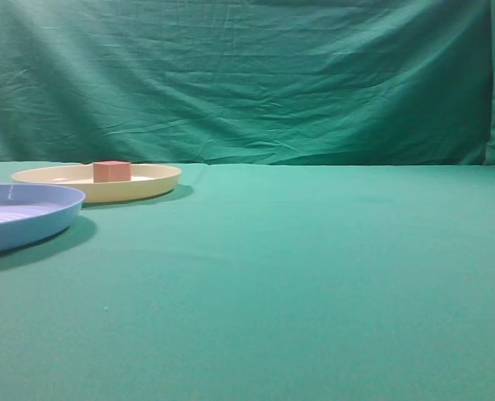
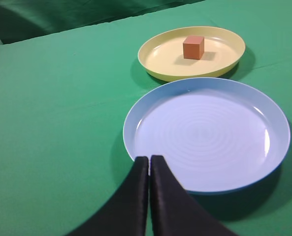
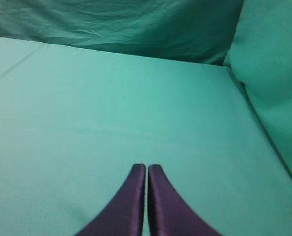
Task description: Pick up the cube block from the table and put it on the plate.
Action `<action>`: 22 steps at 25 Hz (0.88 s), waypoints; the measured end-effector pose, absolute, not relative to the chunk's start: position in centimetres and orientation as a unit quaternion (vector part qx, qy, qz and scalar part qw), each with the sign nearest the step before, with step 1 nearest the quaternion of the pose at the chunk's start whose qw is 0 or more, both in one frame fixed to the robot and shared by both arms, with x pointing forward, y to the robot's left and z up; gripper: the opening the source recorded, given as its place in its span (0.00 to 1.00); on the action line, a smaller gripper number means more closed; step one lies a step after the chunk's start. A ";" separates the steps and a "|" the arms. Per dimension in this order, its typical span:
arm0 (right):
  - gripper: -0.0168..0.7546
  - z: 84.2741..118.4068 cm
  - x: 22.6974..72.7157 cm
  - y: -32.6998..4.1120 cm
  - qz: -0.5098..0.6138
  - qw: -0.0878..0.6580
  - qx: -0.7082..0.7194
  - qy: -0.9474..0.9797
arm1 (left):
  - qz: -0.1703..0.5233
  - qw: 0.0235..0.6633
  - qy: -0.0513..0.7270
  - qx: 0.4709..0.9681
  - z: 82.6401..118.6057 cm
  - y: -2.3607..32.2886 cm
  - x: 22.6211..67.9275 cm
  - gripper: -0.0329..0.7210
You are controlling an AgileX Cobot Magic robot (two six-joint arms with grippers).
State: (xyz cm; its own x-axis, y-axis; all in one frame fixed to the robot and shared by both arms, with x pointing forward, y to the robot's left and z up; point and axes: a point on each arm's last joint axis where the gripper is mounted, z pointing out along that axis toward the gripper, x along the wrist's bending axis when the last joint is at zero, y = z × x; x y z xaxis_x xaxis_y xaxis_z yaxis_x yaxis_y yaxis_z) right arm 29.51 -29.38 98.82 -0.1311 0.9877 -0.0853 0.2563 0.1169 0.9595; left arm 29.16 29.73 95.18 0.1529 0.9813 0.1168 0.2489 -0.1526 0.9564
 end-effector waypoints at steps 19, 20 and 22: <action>0.02 94.5 29.0 -29.9 0.396 0.426 0.541 0.607 | 0.428 0.428 0.490 0.627 95.2 29.7 29.2 0.04; 0.02 94.5 29.0 -29.9 0.396 0.426 0.541 0.607 | 0.428 0.428 0.490 0.627 95.2 29.7 29.2 0.04; 0.02 94.6 29.0 -29.9 0.397 0.426 0.541 0.607 | 0.428 0.428 0.490 0.627 95.2 29.7 29.2 0.04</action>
